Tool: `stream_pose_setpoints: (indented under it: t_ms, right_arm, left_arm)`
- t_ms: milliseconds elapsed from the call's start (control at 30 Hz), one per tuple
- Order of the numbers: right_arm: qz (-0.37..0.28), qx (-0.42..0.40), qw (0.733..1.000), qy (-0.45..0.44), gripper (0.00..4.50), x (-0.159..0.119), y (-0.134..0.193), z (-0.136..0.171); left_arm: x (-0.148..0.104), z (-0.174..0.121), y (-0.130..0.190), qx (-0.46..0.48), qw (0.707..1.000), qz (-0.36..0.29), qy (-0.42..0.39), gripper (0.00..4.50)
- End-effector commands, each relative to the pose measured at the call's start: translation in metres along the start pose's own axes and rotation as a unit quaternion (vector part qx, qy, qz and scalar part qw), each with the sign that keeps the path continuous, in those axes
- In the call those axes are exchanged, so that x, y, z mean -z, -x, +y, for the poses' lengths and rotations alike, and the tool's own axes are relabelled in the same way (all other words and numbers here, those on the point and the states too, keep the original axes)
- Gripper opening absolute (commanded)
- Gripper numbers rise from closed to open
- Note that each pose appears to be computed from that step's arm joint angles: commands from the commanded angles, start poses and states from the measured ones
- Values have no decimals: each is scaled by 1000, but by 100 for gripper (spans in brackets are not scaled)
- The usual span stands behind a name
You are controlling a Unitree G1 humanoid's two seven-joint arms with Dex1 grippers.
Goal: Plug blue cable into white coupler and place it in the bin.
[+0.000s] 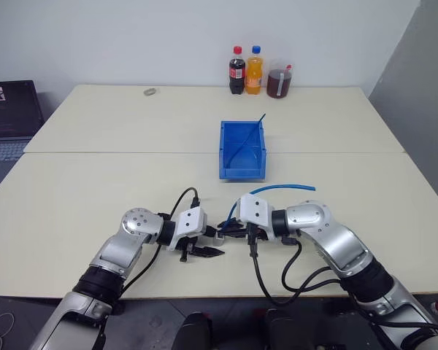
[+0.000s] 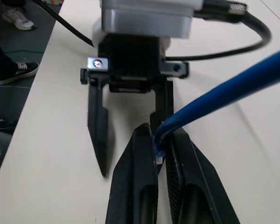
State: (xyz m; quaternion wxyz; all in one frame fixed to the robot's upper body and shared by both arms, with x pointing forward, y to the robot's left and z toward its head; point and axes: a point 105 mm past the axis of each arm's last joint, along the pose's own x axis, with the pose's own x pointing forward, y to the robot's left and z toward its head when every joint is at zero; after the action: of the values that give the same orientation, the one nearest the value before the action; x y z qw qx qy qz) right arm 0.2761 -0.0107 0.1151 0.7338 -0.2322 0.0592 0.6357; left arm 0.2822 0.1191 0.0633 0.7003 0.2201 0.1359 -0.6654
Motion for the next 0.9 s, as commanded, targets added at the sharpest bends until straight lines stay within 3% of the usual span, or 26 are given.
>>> stream_pose_setpoints:
  t_ms: [33,200,267,433,567,733,867,900]
  right_arm:
    - [-38,32,999,-5,0,-22,13,-10]
    - [-92,93,991,-42,0,-47,35,-29]
    - [-109,109,986,-58,0,-54,44,-36]
    - [-167,183,962,-110,0,-74,64,-79]
    - [-174,216,953,-124,0,-80,62,-115]
    - [-144,263,944,-135,0,-72,53,-160]
    - [-87,238,961,-115,0,-60,42,-175]
    - [-72,233,963,-112,34,-56,41,-178]
  left_arm:
    - [0,2,17,-30,999,0,17,327]
    - [-8,15,43,-107,993,-26,51,446]
    - [-12,21,51,-139,988,-39,63,449]
    - [-52,48,67,-217,969,-96,67,449]
    - [-72,60,65,-243,966,-75,44,449]
    - [-86,82,67,-300,951,-66,30,449]
    - [-93,87,66,-309,948,-69,20,449]
    - [-93,88,66,-310,948,-69,20,450]
